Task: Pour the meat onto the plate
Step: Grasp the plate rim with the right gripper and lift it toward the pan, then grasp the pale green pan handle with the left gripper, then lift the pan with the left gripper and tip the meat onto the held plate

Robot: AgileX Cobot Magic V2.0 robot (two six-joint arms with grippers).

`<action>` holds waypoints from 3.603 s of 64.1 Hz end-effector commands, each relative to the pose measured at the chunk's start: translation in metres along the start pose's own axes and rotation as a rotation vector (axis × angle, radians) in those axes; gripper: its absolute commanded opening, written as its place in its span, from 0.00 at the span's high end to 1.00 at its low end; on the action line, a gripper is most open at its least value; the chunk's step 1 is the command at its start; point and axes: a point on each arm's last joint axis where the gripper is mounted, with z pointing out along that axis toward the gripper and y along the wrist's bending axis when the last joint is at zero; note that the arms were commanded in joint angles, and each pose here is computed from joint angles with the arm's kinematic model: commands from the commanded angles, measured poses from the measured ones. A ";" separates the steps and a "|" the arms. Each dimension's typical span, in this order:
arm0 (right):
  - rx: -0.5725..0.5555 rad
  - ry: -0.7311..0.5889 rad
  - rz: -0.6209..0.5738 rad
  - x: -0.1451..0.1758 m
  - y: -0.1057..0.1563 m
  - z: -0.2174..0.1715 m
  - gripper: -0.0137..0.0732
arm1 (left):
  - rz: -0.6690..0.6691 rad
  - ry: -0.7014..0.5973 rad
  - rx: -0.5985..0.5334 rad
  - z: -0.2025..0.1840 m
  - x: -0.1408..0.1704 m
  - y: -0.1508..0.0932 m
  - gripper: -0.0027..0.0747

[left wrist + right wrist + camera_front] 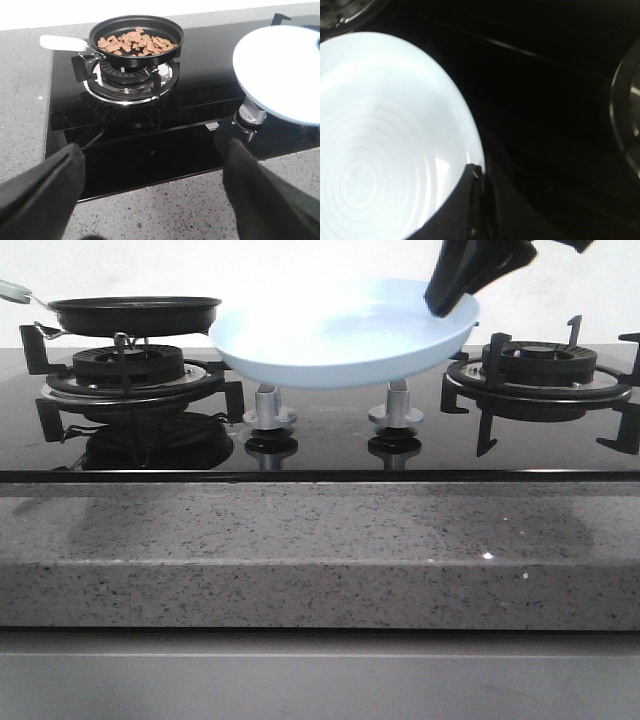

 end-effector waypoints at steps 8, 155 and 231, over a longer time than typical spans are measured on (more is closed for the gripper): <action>-0.036 -0.111 0.047 0.006 0.007 -0.015 0.98 | -0.002 -0.108 0.007 -0.003 -0.016 -0.001 0.24; -0.042 -0.083 0.086 0.012 0.002 0.002 0.98 | -1.051 0.046 0.333 0.266 -0.064 0.165 0.23; -0.042 -0.082 0.086 0.012 0.002 0.002 0.98 | -1.034 0.006 0.450 0.262 -0.085 0.154 0.99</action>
